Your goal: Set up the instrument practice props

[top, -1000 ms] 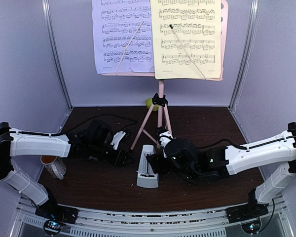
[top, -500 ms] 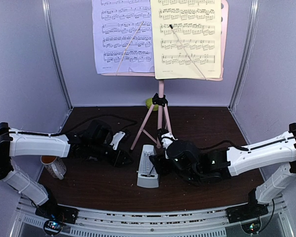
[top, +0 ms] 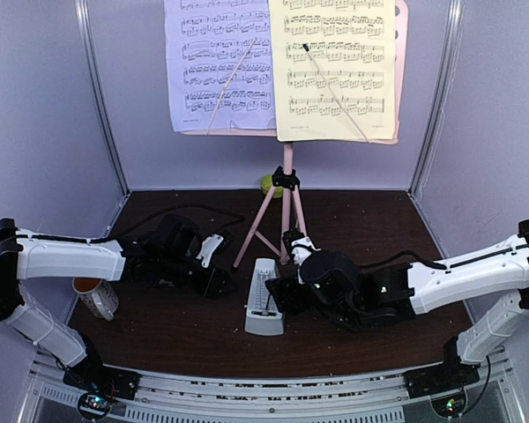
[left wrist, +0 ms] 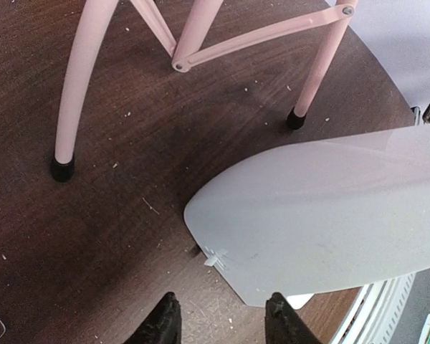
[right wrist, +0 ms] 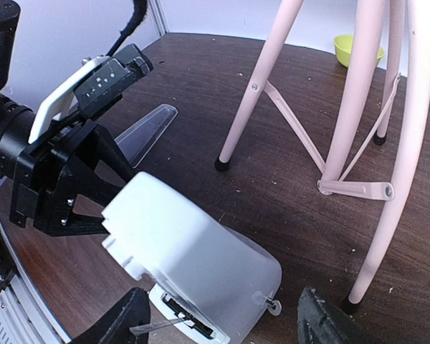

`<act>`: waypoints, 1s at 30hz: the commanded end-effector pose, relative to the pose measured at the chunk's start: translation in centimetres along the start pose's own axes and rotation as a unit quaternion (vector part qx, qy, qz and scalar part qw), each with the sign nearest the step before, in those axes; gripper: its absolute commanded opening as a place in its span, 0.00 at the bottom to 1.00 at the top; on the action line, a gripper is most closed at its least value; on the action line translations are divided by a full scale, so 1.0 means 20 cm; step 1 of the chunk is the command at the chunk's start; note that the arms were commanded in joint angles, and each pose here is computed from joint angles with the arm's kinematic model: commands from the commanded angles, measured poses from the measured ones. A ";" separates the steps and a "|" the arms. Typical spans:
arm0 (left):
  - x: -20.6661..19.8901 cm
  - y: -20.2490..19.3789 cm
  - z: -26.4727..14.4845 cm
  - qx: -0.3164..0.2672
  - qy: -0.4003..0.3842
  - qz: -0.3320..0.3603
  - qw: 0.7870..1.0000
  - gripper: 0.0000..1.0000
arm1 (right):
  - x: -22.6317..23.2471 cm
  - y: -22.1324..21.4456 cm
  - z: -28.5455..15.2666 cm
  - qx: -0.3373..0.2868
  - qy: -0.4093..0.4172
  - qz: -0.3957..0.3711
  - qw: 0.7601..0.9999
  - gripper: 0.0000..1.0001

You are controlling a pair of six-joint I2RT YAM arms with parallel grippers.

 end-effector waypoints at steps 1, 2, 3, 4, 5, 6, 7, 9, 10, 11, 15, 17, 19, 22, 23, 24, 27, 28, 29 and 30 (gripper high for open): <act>-0.01 0.05 -0.04 -0.024 0.008 0.014 1.000 0.43 | -0.04 0.03 -0.05 -0.011 -0.031 0.014 0.999 0.71; -0.01 0.05 -0.05 -0.025 0.011 0.014 1.000 0.43 | -0.06 0.03 -0.06 -0.011 -0.035 0.015 0.999 0.71; -0.01 0.05 -0.06 -0.028 0.013 0.015 0.999 0.44 | -0.08 0.02 -0.07 -0.011 -0.039 0.018 0.999 0.70; -0.02 0.05 -0.07 -0.031 0.014 0.016 0.999 0.44 | -0.10 0.02 -0.08 -0.010 -0.044 0.021 0.999 0.70; -0.01 0.06 -0.08 -0.034 0.017 0.016 0.999 0.44 | -0.12 0.01 -0.09 -0.010 -0.048 0.024 0.999 0.70; -0.01 0.06 -0.09 -0.038 0.020 0.016 0.999 0.44 | -0.14 0.00 -0.10 -0.009 -0.054 0.026 0.998 0.70; -0.01 0.06 -0.10 -0.043 0.024 0.014 0.999 0.45 | -0.16 -0.01 -0.11 -0.008 -0.061 0.029 0.998 0.70; 0.00 0.06 -0.12 -0.053 0.030 0.006 0.998 0.45 | -0.21 -0.03 -0.12 -0.006 -0.074 0.036 0.997 0.70; 0.01 0.06 -0.13 -0.057 0.033 0.000 0.998 0.45 | -0.24 -0.04 -0.12 -0.003 -0.082 0.039 0.996 0.70; 0.03 0.06 -0.14 -0.059 0.036 -0.005 0.998 0.45 | -0.27 -0.05 -0.12 0.001 -0.090 0.042 0.995 0.70; 0.07 0.05 -0.18 -0.066 0.054 -0.017 0.996 0.46 | -0.37 -0.08 -0.13 0.009 -0.118 0.054 0.991 0.70; 0.10 0.05 -0.20 -0.070 0.061 -0.027 0.995 0.46 | -0.40 -0.08 -0.15 0.010 -0.125 0.062 0.990 0.70; 0.15 0.04 -0.23 -0.076 0.072 -0.039 0.994 0.46 | -0.43 -0.08 -0.16 0.009 -0.129 0.069 0.989 0.70; 0.22 0.02 -0.28 -0.085 0.090 -0.064 0.990 0.47 | -0.45 -0.04 -0.20 -0.001 -0.129 0.079 0.989 0.72; 0.25 0.01 -0.30 -0.090 0.094 -0.073 0.989 0.47 | -0.45 -0.03 -0.21 -0.005 -0.127 0.082 0.989 0.74; 0.28 0.00 -0.32 -0.094 0.100 -0.081 0.987 0.47 | -0.45 -0.01 -0.23 -0.011 -0.125 0.085 0.988 0.76; 0.37 -0.01 -0.39 -0.109 0.121 -0.100 0.982 0.47 | -0.47 0.07 -0.29 -0.031 -0.125 0.095 0.987 0.81; 0.39 -0.02 -0.41 -0.114 0.128 -0.105 0.980 0.47 | -0.48 0.09 -0.31 -0.036 -0.127 0.099 0.986 0.82; 0.42 -0.02 -0.44 -0.118 0.137 -0.110 0.977 0.47 | -0.50 0.11 -0.32 -0.040 -0.130 0.102 0.985 0.84; 0.44 -0.01 -0.47 -0.123 0.146 -0.113 0.975 0.47 | -0.52 0.13 -0.34 -0.045 -0.134 0.107 0.984 0.85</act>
Point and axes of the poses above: each gripper's point midway between its finger pads, its own z axis out along the fingers, its own x axis along the line the jaws close on, y = z × x, the point moved 9 cm from there along -z, back along the fingers, and after that the axes turned 14 degrees about z, right-handed, at the moved point
